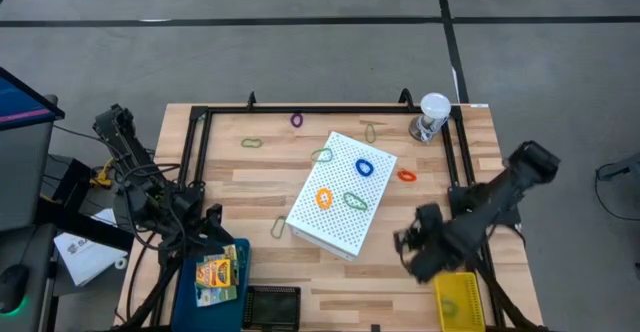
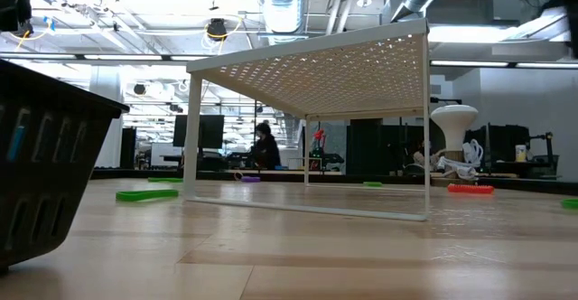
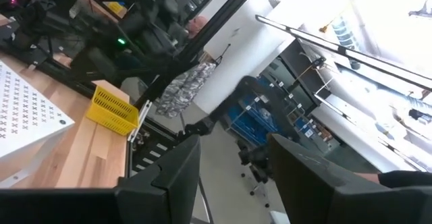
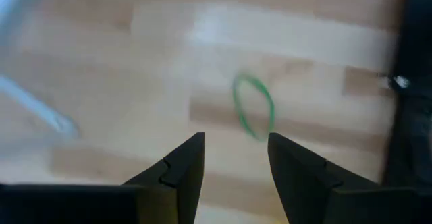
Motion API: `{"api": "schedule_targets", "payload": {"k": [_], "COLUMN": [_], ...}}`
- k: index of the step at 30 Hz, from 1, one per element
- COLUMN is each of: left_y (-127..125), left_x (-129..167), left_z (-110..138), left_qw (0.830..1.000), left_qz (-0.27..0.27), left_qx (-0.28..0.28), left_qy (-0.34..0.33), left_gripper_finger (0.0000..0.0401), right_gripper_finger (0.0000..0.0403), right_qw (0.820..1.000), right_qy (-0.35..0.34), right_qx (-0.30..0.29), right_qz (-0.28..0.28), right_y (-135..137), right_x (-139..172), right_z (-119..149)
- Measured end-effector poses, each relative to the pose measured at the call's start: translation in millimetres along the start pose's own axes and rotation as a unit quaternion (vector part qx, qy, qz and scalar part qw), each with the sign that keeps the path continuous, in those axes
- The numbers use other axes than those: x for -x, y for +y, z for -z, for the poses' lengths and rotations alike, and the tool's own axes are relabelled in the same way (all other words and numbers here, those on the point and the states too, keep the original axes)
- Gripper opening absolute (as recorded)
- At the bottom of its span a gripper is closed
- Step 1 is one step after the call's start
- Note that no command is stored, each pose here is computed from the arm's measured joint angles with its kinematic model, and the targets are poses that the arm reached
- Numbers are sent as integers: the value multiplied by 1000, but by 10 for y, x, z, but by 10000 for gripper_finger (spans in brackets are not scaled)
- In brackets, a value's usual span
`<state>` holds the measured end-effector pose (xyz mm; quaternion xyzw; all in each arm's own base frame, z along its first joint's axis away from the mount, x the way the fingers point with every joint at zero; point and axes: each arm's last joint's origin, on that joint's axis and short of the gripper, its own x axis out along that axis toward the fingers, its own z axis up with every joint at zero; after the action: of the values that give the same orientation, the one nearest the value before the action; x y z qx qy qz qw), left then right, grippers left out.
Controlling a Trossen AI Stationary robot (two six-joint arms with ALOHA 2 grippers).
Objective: Pick & Place Office Desk Supplies
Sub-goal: Put the red orange spring keychain into the yellow bin
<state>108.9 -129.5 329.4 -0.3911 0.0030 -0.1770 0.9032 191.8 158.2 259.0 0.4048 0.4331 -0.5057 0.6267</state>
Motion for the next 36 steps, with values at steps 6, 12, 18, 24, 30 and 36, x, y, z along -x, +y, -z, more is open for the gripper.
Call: {"api": "schedule_targets", "payload": {"k": [6,12,18,24,30,36], "left_y": [-4,0,5,24,47,61], "left_x": [0,0,-5,-10,-30,-42], "left_z": [-4,-9,-12,-30,-65,-85], "left_qw": [1000,1000,1000,997,996,995], "left_qz": [2,-6,-19,-38,-48,-52], "left_qx": [-2,-2,-5,-49,-66,-67], "left_qy": [-2,-9,-20,-34,-47,-55], "left_gripper_finger": [172,172,172,172,172,172], "right_gripper_finger": [159,159,159,159,159,159], "right_qw": [992,986,983,965,936,911], "right_qy": [-20,-55,-59,-61,-61,-45], "right_qx": [-95,-135,-146,-235,-335,-402], "right_qz": [-76,-85,-93,-105,-94,-86], "right_y": [-124,-274,-511,-683,-733,-757], "right_x": [-118,-213,-250,-474,-808,-998], "right_z": [-445,-824,-1104,-1235,-1285,-1413]}}
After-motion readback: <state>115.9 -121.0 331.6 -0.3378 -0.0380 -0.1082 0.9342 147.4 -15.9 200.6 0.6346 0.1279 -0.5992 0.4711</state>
